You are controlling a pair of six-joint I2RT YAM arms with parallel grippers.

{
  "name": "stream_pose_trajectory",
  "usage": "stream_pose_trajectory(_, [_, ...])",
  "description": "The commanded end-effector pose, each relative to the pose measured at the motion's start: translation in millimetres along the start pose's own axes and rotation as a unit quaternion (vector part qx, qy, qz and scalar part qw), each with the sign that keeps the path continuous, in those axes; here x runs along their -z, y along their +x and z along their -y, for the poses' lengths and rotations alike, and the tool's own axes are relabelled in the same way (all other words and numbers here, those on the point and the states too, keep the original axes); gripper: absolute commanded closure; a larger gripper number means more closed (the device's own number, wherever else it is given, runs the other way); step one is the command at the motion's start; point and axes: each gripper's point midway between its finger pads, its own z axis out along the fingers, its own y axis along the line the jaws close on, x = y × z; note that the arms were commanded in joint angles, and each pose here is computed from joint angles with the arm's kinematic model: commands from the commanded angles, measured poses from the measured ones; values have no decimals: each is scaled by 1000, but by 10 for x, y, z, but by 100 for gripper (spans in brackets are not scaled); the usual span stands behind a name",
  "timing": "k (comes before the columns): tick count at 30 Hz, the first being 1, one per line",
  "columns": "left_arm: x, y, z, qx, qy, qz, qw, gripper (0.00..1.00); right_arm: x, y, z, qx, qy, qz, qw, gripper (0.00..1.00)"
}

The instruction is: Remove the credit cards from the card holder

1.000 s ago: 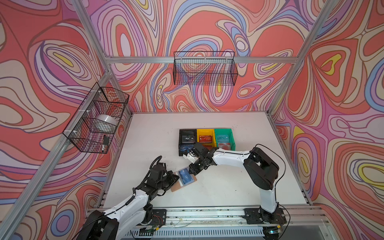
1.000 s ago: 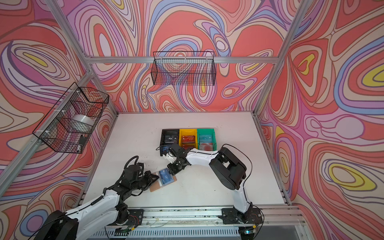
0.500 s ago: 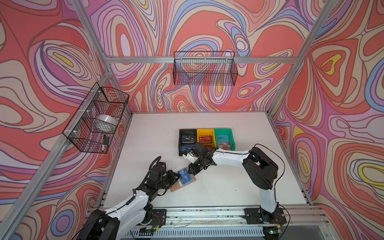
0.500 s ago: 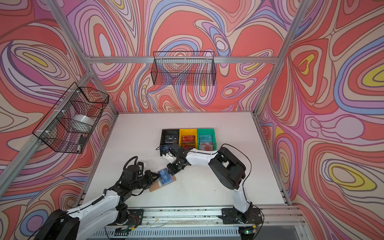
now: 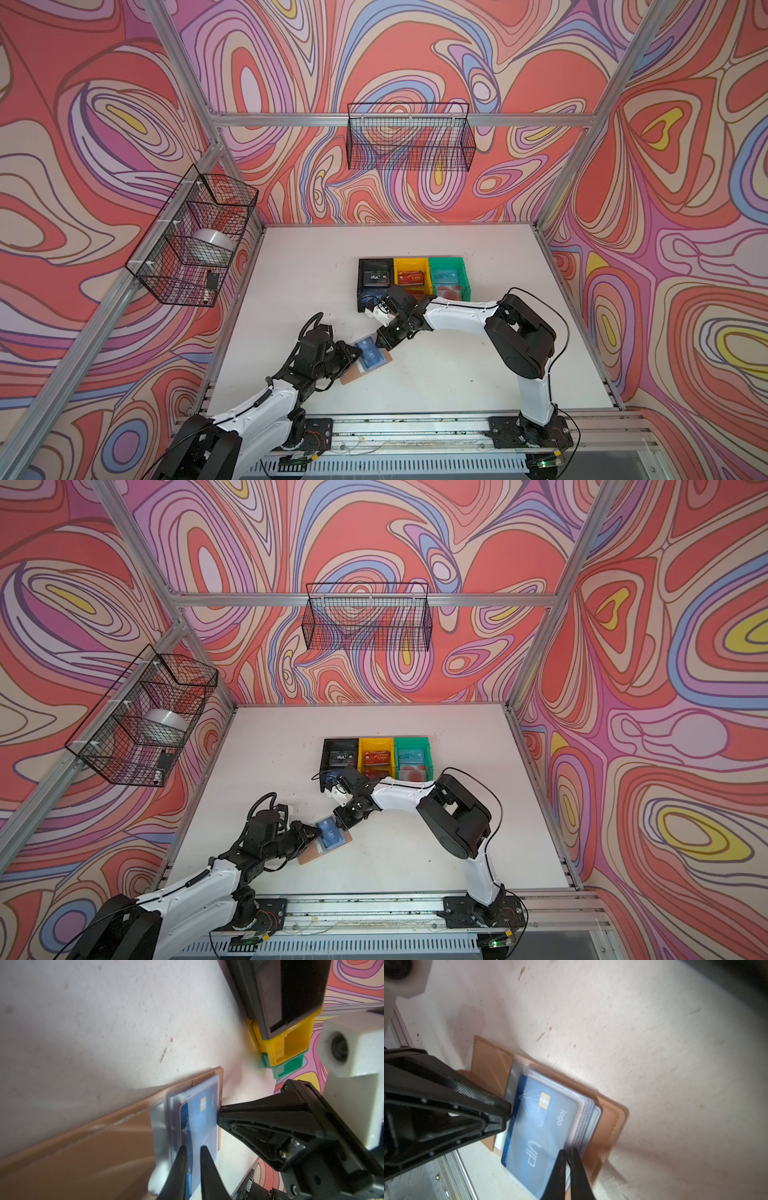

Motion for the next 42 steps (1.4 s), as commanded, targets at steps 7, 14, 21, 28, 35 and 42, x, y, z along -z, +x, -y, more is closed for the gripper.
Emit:
stream_pose_trajectory(7, [76,35,-129,3,-27,5,1000,81,-143,220,145,-19,16,-34,999,91])
stream_pose_trajectory(14, [80,23,-146,4,-30,10,999,81,-148,211,140,-19,13,-34,999,91])
stream_pose_trajectory(21, [14,35,-152,3,-31,-2,1000,81,-154,216,137,-19,12,-36,999,91])
stream_pose_trajectory(28, [-38,44,-125,6,-24,-11,1000,82,-159,219,136,-21,11,-37,999,91])
stream_pose_trajectory(35, [-18,31,-122,5,-24,-6,1000,84,-166,223,135,-20,9,-38,999,91])
stream_pose_trajectory(42, [-27,17,-135,5,-27,-2,1000,84,-172,213,120,-20,6,-38,999,91])
